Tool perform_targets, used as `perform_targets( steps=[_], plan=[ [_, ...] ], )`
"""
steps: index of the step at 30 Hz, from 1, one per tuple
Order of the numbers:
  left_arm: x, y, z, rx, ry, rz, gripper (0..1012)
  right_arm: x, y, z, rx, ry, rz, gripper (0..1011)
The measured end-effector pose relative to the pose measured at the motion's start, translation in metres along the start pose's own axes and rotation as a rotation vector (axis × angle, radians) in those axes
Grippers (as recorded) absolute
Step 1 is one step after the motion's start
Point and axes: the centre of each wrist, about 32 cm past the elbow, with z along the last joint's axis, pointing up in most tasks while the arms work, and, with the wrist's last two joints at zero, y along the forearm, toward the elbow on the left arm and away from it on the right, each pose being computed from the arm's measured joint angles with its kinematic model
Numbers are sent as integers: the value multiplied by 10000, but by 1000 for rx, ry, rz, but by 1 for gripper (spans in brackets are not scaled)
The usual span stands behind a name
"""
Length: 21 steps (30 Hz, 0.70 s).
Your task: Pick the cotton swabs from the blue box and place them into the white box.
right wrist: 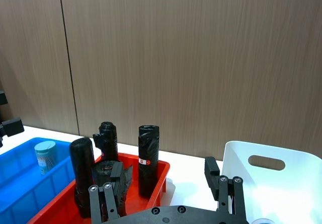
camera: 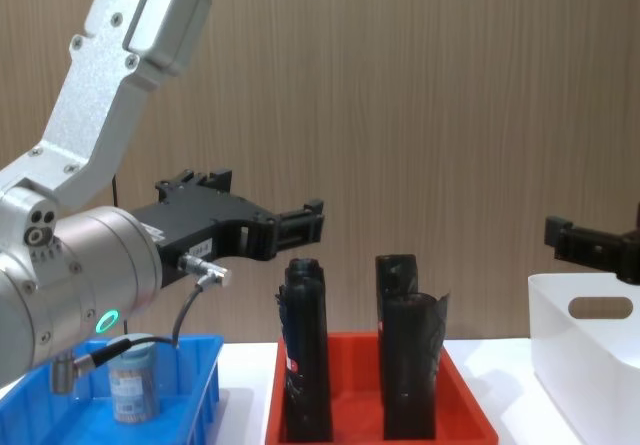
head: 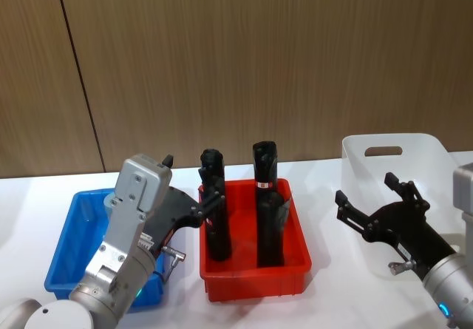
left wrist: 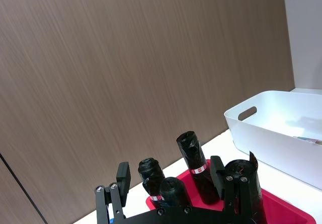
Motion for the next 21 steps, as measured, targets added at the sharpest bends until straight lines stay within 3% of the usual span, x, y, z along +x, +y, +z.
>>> perform_targets(
  steps=[13,21],
  plan=[
    [3,-1,2,0,0,1,1003,10,7,0,-4,1,9,1001],
    [4,-1,0,1,0,1,1003,78,51,4,-39,24,58,1001]
  ],
)
